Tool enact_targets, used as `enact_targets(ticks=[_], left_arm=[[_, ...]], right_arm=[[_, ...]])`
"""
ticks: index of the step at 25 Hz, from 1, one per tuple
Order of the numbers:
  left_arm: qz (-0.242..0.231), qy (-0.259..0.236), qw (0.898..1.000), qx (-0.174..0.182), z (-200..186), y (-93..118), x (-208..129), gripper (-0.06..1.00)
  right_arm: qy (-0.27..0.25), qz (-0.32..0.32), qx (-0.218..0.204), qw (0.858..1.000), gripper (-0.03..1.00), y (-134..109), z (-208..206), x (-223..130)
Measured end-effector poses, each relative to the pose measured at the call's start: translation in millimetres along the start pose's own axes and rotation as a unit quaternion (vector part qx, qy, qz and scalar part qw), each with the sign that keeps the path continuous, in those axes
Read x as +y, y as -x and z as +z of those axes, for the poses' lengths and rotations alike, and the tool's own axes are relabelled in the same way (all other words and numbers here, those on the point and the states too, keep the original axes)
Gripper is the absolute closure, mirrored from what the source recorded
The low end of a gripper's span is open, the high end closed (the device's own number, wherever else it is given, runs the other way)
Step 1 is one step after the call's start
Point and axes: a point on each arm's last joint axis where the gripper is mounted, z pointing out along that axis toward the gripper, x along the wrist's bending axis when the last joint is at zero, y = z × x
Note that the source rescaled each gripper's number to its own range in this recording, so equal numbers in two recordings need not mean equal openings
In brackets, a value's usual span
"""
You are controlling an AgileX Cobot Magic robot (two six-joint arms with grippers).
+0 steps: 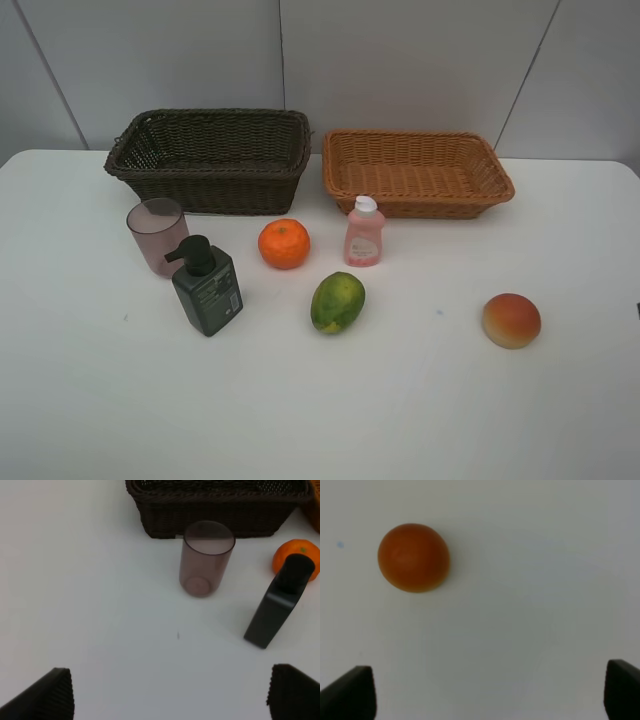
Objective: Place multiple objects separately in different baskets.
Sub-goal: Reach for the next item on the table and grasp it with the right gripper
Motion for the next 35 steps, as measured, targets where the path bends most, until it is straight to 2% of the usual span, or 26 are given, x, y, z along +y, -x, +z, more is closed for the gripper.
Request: enact_targets(ticks=[4, 8, 15, 22, 28, 35], left_arm=[[0.0, 0.0, 1.0, 0.0, 0, 0, 0, -0.06], [0.0, 0.0, 1.0, 0.0, 0, 0, 0, -0.06], [0.0, 0.0, 1.0, 0.0, 0, 0, 0, -0.06], [0.0, 0.0, 1.0, 0.0, 0, 0, 0, -0.06], [0.0, 0.0, 1.0, 0.0, 0, 0, 0, -0.06], [0.0, 0.0, 1.0, 0.0, 0, 0, 0, -0.06]], right_arm=[[-0.035, -0.027, 0.021, 0.999, -0.03, -14, 23, 35], [-0.063, -0.062, 0.06, 0.994, -0.03, -44, 50, 63], [-0.113, -0.083, 0.084, 0.987, -0.03, -81, 99, 79], [-0.14, -0.057, 0.066, 0.986, -0.03, -86, 131, 79], [-0.138, -0.032, 0.063, 0.988, -0.03, -86, 135, 80], [-0.137, 0.01, 0.052, 0.989, -0.03, -73, 137, 84]])
